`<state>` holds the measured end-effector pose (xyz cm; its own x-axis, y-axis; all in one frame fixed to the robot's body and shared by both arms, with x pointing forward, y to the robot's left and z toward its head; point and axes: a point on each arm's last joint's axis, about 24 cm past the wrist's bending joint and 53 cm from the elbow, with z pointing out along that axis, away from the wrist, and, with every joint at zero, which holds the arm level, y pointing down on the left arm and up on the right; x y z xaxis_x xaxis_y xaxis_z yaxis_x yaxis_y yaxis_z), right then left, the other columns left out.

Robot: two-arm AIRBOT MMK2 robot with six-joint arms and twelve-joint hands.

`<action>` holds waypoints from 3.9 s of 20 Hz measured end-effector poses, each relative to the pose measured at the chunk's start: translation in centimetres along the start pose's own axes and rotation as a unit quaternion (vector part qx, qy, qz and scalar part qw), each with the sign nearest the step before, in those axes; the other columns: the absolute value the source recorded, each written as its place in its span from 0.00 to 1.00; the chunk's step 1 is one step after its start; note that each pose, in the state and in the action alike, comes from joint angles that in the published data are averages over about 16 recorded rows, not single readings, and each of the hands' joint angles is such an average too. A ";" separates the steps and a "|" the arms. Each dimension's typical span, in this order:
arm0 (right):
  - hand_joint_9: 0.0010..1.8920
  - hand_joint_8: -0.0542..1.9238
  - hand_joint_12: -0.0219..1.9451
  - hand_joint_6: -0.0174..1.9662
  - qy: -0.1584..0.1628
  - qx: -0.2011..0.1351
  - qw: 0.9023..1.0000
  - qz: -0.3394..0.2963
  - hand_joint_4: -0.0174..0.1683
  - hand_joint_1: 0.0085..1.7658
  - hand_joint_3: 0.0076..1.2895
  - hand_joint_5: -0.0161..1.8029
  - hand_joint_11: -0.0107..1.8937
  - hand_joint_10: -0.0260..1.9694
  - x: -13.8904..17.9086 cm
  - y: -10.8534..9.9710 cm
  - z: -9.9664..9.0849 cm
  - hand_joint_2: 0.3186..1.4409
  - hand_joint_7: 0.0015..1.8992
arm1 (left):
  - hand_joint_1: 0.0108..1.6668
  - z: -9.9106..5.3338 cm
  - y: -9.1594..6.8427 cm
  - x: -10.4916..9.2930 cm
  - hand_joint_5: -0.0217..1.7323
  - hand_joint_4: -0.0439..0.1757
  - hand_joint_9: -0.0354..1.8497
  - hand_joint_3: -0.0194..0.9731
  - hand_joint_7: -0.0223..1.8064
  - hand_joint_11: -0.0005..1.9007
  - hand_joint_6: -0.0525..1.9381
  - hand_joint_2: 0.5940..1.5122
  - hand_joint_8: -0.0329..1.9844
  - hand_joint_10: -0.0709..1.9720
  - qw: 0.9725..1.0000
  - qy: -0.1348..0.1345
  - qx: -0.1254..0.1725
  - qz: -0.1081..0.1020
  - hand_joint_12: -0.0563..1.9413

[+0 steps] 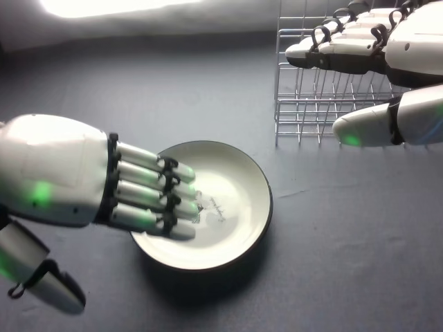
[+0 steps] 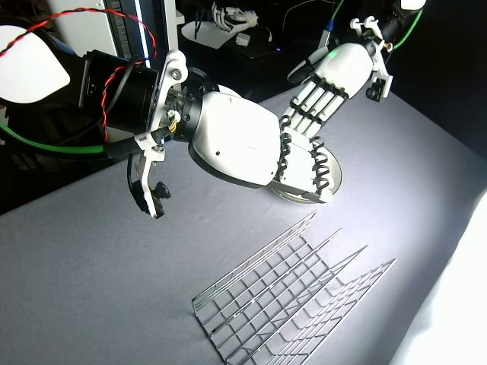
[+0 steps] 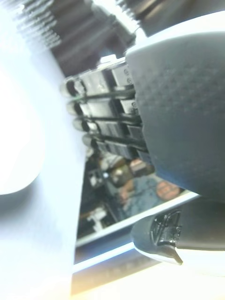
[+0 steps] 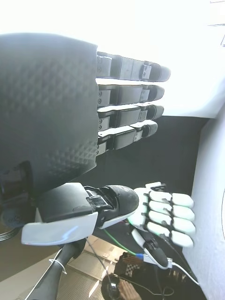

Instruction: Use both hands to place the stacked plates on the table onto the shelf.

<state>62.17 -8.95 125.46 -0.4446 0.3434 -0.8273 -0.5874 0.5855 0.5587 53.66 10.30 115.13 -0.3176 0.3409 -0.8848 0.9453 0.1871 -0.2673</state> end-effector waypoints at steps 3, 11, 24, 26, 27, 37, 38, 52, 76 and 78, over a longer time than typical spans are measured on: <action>0.02 0.03 0.10 0.02 0.000 0.000 1.000 -0.002 0.08 0.01 0.00 0.03 0.02 0.02 0.0 0.0 0.0 0.88 0.03 | 0.00 0.1 0.6 1.3 0.04 0.21 0.04 0.03 0.04 0.02 0.02 0.59 0.03 0.04 1.000 0.022 0.000 0.006 0.03; 0.02 0.03 0.10 0.02 0.001 -0.002 1.000 -0.007 0.08 0.01 0.00 0.03 0.02 0.02 0.1 0.1 0.0 0.88 0.03 | 0.00 0.6 1.8 3.8 0.03 0.22 0.03 0.03 0.03 0.01 0.02 0.59 0.03 0.04 0.998 0.058 0.004 0.015 0.03; 0.03 0.03 0.14 0.02 0.006 -0.008 1.000 -0.013 0.08 0.01 0.00 0.05 0.02 0.02 0.5 0.2 -0.1 0.88 0.05 | 0.00 1.5 5.0 5.1 0.02 0.23 0.03 0.03 0.02 0.01 0.02 0.56 0.03 0.04 0.997 0.074 -0.022 0.021 0.03; 0.03 0.03 0.15 0.02 0.007 -0.008 1.000 -0.014 0.08 0.01 0.00 0.06 0.02 0.02 0.6 0.2 -0.1 0.88 0.05 | 0.00 1.4 5.5 5.2 0.02 0.23 0.03 0.03 0.02 0.01 0.02 0.56 0.03 0.04 0.996 0.077 -0.027 0.021 0.03; 0.03 0.03 0.15 0.02 0.007 -0.008 1.000 -0.014 0.08 0.01 0.00 0.06 0.02 0.02 0.6 0.2 -0.1 0.88 0.05 | 0.00 1.4 5.7 5.3 0.02 0.23 0.03 0.03 0.02 0.01 0.02 0.55 0.03 0.04 0.996 0.078 -0.029 0.022 0.03; 0.03 0.03 0.15 0.02 0.007 -0.009 1.000 -0.016 0.08 0.01 0.00 0.06 0.02 0.02 0.6 0.2 -0.1 0.89 0.05 | 0.00 0.9 6.7 6.7 0.01 0.19 0.03 0.03 0.02 0.01 0.02 0.54 0.02 0.04 0.995 0.094 -0.036 0.026 0.03; 0.03 0.03 0.15 0.02 0.007 -0.010 1.000 -0.016 0.08 0.01 0.00 0.06 0.02 0.02 0.6 0.2 -0.1 0.89 0.05 | 0.00 0.9 6.8 6.8 0.01 0.19 0.03 0.03 0.02 0.01 0.02 0.54 0.02 0.04 0.994 0.096 -0.036 0.026 0.03; 0.04 0.03 0.16 0.02 0.019 -0.017 0.999 -0.021 0.08 0.01 0.00 0.07 0.02 0.02 1.6 0.3 -0.2 0.91 0.06 | 0.00 2.7 6.3 8.2 0.01 0.16 0.02 0.03 0.01 0.01 0.01 0.54 0.01 0.03 0.996 0.089 -0.022 0.005 0.03; 0.05 0.03 0.19 0.02 0.049 -0.122 0.989 -0.064 0.09 0.01 0.00 0.06 0.02 0.02 4.4 0.1 0.5 0.91 0.06 | 0.00 7.4 3.6 6.3 0.01 0.16 0.01 0.03 0.01 0.01 0.01 0.53 0.01 0.02 0.999 0.038 0.010 -0.028 0.02; 0.05 0.03 0.19 0.02 0.049 -0.128 0.988 -0.065 0.09 0.01 0.00 0.06 0.02 0.02 4.5 0.2 0.5 0.91 0.06 | 0.00 7.5 3.4 6.2 0.01 0.16 0.01 0.03 0.01 0.01 0.01 0.53 0.01 0.02 0.999 0.035 0.012 -0.030 0.02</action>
<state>60.42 -6.94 121.81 -0.4104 0.1966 -0.8905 -0.7907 0.4098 0.4549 55.48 6.10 105.89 -0.3767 0.3944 -0.8382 0.9259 0.1871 -0.3282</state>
